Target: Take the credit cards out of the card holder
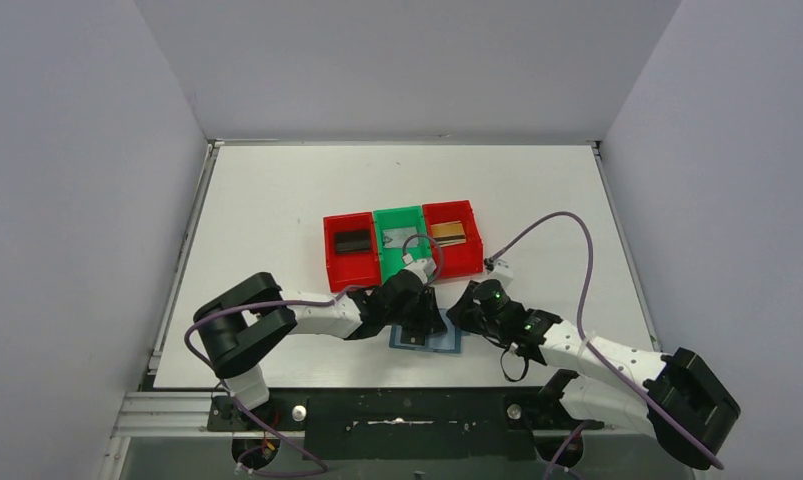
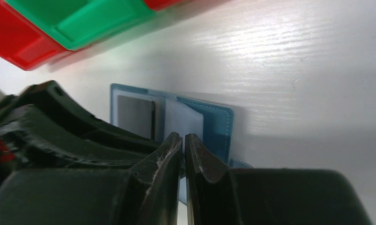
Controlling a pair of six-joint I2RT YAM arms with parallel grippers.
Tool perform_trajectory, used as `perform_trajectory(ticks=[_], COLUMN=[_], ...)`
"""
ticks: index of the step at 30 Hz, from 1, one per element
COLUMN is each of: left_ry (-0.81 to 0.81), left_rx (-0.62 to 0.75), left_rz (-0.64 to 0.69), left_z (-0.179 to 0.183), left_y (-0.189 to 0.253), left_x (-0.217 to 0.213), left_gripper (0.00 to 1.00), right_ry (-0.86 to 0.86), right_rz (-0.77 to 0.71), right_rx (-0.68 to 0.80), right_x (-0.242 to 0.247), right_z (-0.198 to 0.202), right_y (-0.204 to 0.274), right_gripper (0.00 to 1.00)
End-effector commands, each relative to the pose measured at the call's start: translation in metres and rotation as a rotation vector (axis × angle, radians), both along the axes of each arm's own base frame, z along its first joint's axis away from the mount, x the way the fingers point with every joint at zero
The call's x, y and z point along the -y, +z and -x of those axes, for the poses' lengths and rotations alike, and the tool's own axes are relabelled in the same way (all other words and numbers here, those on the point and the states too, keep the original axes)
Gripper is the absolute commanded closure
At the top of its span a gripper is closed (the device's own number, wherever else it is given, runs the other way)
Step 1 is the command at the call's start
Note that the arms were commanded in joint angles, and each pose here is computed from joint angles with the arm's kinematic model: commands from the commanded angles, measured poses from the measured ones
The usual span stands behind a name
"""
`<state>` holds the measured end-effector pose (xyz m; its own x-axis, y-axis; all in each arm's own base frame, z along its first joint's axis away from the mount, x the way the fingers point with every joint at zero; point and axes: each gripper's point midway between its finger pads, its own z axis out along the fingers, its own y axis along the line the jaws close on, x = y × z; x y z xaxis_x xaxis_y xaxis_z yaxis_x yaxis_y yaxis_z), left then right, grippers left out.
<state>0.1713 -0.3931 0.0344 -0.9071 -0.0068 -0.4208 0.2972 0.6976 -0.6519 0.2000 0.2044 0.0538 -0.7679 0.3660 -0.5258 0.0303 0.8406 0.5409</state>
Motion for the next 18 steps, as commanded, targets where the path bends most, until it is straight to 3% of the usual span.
perform_trajectory(ticks=[1,7,11,18], left_ry=[-0.020,0.000,0.067,0.171], left_rx=[0.061,0.101,0.152,0.125], left_rz=[0.062,0.027,-0.025,-0.160], left_z=[-0.002,-0.003,-0.013,-0.021], left_y=[0.028,0.040,0.052,0.023], left_x=[0.007,-0.010,-0.036,-0.082], left_gripper=[0.84,0.82,0.76,0.63], right_ry=[0.034,-0.003,0.013,0.066], right_rz=[0.033,0.093,0.089,0.064], right_rx=[-0.039,-0.097,-0.086,-0.035], right_x=[-0.003,0.011,0.010,-0.002], right_z=[-0.001,0.006,0.005,-0.002], right_y=[-0.012,-0.040,-0.038,-0.020], right_gripper=[0.89,0.90,0.89,0.86])
